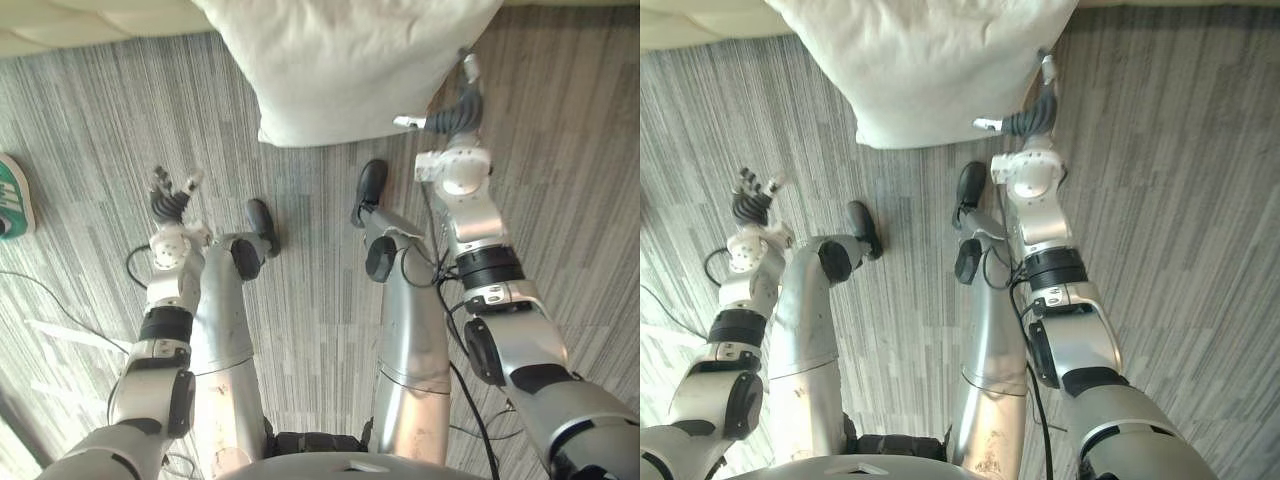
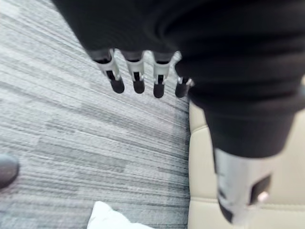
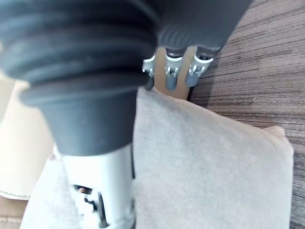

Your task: Pick up cushions and gather them together orderly.

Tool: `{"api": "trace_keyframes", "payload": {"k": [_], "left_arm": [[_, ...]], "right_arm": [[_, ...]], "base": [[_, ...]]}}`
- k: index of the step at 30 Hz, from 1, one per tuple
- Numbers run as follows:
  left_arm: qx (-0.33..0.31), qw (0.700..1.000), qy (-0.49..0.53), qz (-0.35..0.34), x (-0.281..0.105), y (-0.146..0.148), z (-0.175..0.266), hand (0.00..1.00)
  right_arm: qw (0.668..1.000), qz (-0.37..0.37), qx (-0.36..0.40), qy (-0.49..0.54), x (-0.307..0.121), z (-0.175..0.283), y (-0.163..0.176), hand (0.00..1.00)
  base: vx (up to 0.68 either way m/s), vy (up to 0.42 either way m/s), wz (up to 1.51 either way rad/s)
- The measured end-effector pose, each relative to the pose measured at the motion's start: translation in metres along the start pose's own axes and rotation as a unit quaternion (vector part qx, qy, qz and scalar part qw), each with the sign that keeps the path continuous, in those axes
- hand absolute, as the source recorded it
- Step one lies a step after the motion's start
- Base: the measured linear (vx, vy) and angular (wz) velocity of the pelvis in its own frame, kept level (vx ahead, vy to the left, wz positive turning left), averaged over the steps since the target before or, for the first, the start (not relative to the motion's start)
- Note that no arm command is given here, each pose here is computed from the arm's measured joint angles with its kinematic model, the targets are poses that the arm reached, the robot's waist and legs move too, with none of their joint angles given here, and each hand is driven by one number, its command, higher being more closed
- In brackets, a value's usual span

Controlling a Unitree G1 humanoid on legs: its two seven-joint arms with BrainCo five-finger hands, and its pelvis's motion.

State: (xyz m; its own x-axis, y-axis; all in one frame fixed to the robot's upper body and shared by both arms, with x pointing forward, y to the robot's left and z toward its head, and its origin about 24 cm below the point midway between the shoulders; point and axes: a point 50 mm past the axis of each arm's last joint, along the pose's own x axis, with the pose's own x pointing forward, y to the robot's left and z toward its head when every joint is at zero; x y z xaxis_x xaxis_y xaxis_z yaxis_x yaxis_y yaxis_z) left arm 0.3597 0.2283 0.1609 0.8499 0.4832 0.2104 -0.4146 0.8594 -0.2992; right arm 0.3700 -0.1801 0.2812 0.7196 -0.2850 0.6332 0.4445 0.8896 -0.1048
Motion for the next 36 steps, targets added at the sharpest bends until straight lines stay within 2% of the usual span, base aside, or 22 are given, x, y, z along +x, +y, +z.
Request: {"api": "trace_keyframes", "payload": {"k": [6, 14, 20, 25, 34, 36], "left_arm": [[-0.015, 0.997, -0.070, -0.038, -0.003, -0.030, 0.034, 0.00], [0.005, 0.979, -0.163, -0.120, -0.016, -0.084, 0.075, 0.00], [-0.005, 0.966, -0.196, -0.168, -0.030, -0.120, 0.093, 0.00], [-0.017, 0.966, -0.198, -0.167, -0.035, -0.133, 0.099, 0.00], [-0.013, 0.972, -0.188, -0.142, -0.029, -0.131, 0.103, 0.00], [-0.011, 0.973, -0.186, -0.136, -0.028, -0.131, 0.104, 0.00]], "right_arm": [[0.997, -0.038, 0.059, -0.041, 0.009, 0.031, -0.005, 0.00], [0.988, -0.038, 0.130, -0.067, 0.014, 0.063, 0.006, 0.00], [0.974, -0.023, 0.212, -0.074, 0.010, 0.082, 0.022, 0.00], [0.963, -0.017, 0.258, -0.075, 0.008, 0.090, 0.029, 0.00], [0.962, -0.016, 0.263, -0.076, 0.008, 0.089, 0.027, 0.00], [0.960, -0.031, 0.270, -0.073, 0.006, 0.083, 0.018, 0.00]], "base": [[-0.08, -0.040, 0.05], [-0.10, -0.045, -0.05], [-0.10, -0.047, -0.04], [-0.10, -0.079, 0.00], [-0.10, -0.070, -0.05], [-0.11, -0.075, -0.06]]}}
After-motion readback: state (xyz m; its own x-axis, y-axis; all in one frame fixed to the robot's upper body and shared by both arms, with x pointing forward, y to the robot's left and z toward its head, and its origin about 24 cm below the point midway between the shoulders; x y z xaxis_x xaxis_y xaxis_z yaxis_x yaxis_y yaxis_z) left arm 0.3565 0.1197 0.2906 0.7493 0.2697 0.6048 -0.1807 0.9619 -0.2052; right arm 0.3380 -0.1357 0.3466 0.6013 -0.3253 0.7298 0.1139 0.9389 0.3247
